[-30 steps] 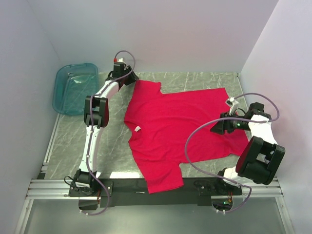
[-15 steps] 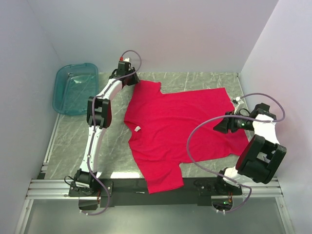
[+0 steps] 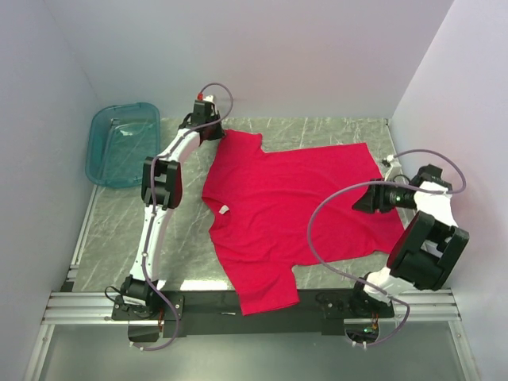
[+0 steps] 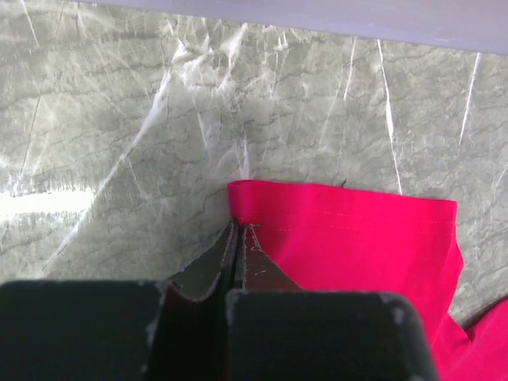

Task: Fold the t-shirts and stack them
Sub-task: Flatten the tshirt out

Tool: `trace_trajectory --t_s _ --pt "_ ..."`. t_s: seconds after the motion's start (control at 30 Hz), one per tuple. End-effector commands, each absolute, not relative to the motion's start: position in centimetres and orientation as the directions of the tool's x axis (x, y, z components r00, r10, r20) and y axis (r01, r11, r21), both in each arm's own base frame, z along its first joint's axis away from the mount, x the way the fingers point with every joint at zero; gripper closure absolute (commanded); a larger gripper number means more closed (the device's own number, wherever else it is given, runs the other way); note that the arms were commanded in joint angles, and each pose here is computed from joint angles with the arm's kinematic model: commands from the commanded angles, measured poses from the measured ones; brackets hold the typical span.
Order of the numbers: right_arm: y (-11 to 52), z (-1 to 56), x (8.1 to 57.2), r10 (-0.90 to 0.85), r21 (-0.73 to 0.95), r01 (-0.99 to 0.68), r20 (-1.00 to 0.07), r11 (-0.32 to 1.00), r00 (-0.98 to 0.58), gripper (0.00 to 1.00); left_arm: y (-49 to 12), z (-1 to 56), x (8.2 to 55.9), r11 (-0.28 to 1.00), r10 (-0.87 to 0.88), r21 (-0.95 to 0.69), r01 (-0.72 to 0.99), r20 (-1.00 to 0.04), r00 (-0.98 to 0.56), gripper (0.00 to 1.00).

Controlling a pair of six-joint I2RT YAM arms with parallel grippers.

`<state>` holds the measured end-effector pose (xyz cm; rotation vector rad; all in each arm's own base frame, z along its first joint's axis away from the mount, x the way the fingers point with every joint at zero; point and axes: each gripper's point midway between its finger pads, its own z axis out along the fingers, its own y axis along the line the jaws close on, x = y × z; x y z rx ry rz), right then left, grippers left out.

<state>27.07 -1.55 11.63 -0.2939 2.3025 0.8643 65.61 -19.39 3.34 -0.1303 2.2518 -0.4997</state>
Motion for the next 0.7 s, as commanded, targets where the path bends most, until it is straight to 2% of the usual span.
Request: trace_trajectory --t_s 0.0,0.07,0.1,0.13,0.17,0.2,0.27,0.3,0.33,0.4,0.47,0.5,0.53,0.6,0.63,0.67 --pt "-5.6 11.7 31.7 0.030 0.385 -0.295 -0.650 0.875 -0.760 0.35 -18.3 3.8 64.2 0.925 -0.231 -0.375 0.058 -0.678 -0.697 1.00" --pt "-6.6 12.3 34.0 0.012 0.331 -0.273 -0.655 0.903 -0.755 0.35 -17.5 6.6 64.5 0.920 -0.252 -0.388 0.065 -0.708 -0.660 1.00" --pt "-7.9 11.4 35.2 0.038 0.303 -0.199 -0.626 0.932 -0.779 0.35 -17.0 5.8 63.6 0.920 -0.258 -0.389 0.045 -0.688 -0.678 1.00" --pt "-8.8 12.3 36.8 0.038 0.263 -0.172 -0.641 0.949 -0.767 0.35 -16.5 8.7 64.0 0.915 -0.275 -0.400 0.060 -0.723 -0.633 1.00" --pt "-8.6 12.3 38.1 0.026 0.237 -0.164 -0.639 0.958 -0.769 0.35 -16.1 9.2 63.6 0.914 -0.280 -0.401 0.057 -0.728 -0.626 1.00" --pt "-10.0 10.8 39.3 0.068 0.203 -0.070 -0.599 0.977 -0.798 0.35 -15.7 7.6 62.4 0.916 -0.280 -0.400 0.039 -0.705 -0.651 1.00" --pt "-10.9 11.8 42.7 0.088 0.154 -0.010 -0.617 0.988 -0.782 0.35 -15.3 10.0 62.0 0.909 -0.296 -0.413 0.056 -0.734 -0.611 1.00" --pt "-11.0 9.6 43.4 0.121 0.177 0.024 -0.562 0.984 -0.819 0.35 -15.1 8.8 60.9 0.910 -0.295 -0.413 0.043 -0.716 -0.632 1.00" --pt "-11.3 11.1 45.6 0.116 0.171 0.015 -0.595 0.985 -0.795 0.35 -15.0 9.7 60.6 0.908 -0.297 -0.416 0.051 -0.725 -0.621 1.00" --pt "-10.9 9.4 47.5 0.144 0.208 0.028 -0.566 0.978 -0.812 0.34 -14.9 9.4 60.1 0.907 -0.301 -0.419 0.048 -0.722 -0.623 1.00" --pt "-11.1 10.9 50.4 0.147 0.210 0.020 -0.609 0.977 -0.779 0.34 -14.7 9.8 60.3 0.902 -0.314 -0.430 0.044 -0.722 -0.616 1.00" --pt "-11.2 9.3 51.2 0.181 0.236 0.048 -0.584 0.971 -0.791 0.34 -14.7 9.7 60.3 0.896 -0.327 -0.443 0.037 -0.714 -0.619 1.00" --pt "-11.4 10.8 53.1 0.189 0.232 0.051 -0.620 0.971 -0.761 0.34 -14.6 9.5 60.4 0.893 -0.334 -0.450 0.032 -0.708 -0.622 1.00" --pt "-11.8 8.9 54.5 0.263 0.265 0.126 -0.583 0.956 -0.769 0.37 -14.6 9.6 60.6 0.884 -0.347 -0.466 0.033 -0.703 -0.621 1.00" --pt "-12.3 10.4 56.2 0.270 0.255 0.136 -0.620 0.957 -0.736 0.38 -14.3 9.3 60.6 0.883 -0.352 -0.470 0.026 -0.697 -0.625 1.00" --pt "-12.7 8.6 56.8 0.325 0.272 0.197 -0.589 0.942 -0.740 0.39 -14.3 9.5 60.7 0.880 -0.354 -0.475 0.030 -0.696 -0.625 1.00"
